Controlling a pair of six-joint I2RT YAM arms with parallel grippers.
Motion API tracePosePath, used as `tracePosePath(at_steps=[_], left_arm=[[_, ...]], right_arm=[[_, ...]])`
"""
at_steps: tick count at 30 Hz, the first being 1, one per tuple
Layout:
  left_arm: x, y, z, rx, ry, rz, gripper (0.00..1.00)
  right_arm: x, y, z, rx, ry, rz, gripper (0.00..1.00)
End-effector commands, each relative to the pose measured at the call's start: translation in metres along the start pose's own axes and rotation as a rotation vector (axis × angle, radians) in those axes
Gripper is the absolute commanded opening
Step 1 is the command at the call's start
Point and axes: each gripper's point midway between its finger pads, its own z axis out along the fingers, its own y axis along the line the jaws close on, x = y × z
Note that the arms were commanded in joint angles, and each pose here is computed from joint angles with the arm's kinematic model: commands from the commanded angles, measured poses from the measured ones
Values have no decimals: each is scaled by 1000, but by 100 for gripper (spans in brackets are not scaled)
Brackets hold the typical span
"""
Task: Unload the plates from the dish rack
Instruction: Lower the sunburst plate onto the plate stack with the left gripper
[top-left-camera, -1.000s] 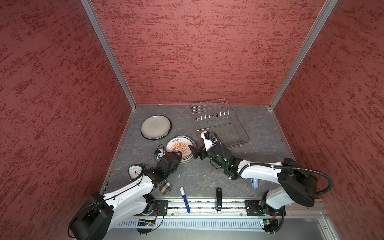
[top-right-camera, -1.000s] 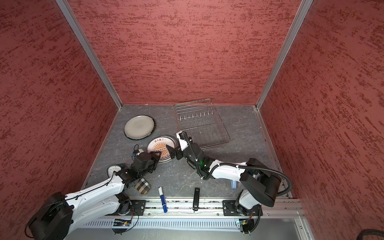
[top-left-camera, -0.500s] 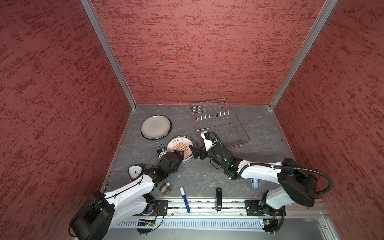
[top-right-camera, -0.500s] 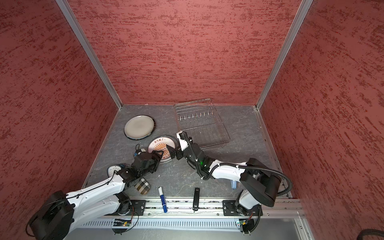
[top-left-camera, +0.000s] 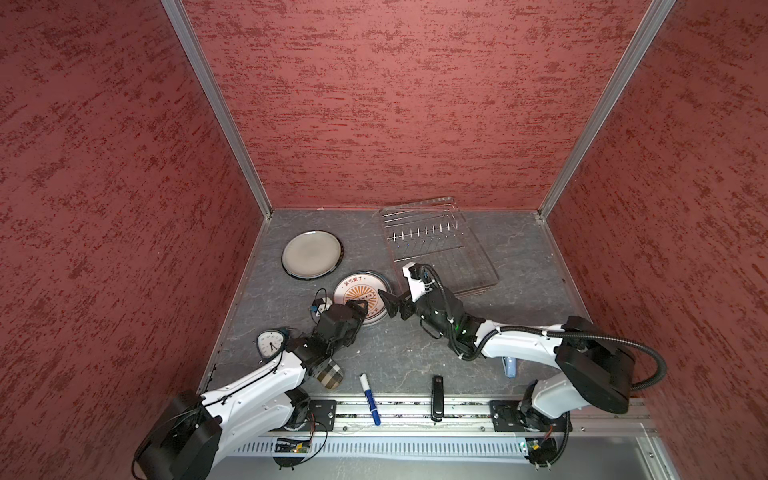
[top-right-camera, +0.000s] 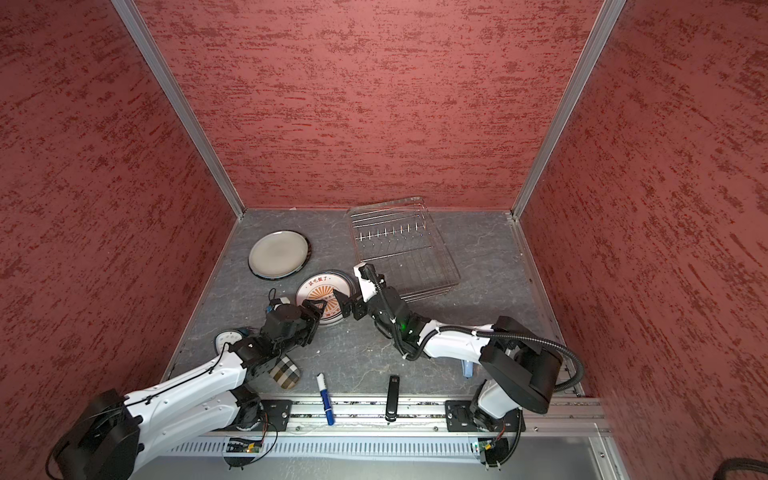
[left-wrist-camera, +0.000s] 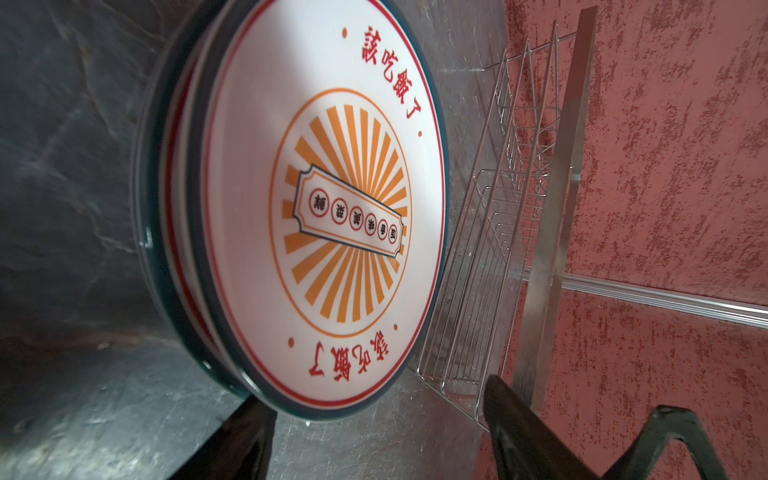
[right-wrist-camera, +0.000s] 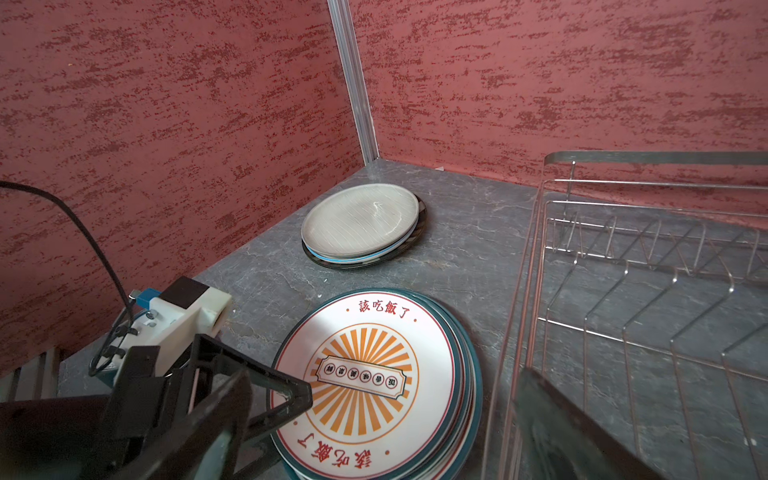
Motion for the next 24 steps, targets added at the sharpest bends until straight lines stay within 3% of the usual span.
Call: tracePosePath(at_steps=[1,24], left_arm=[[-4,3,-3,-2,-19,-13,79],[-6,9,5,-45,3,-20,80]], right_arm=[[-12,2,-5,5,-49,1,99],[-12,3,-6,-2,-48,3,99]])
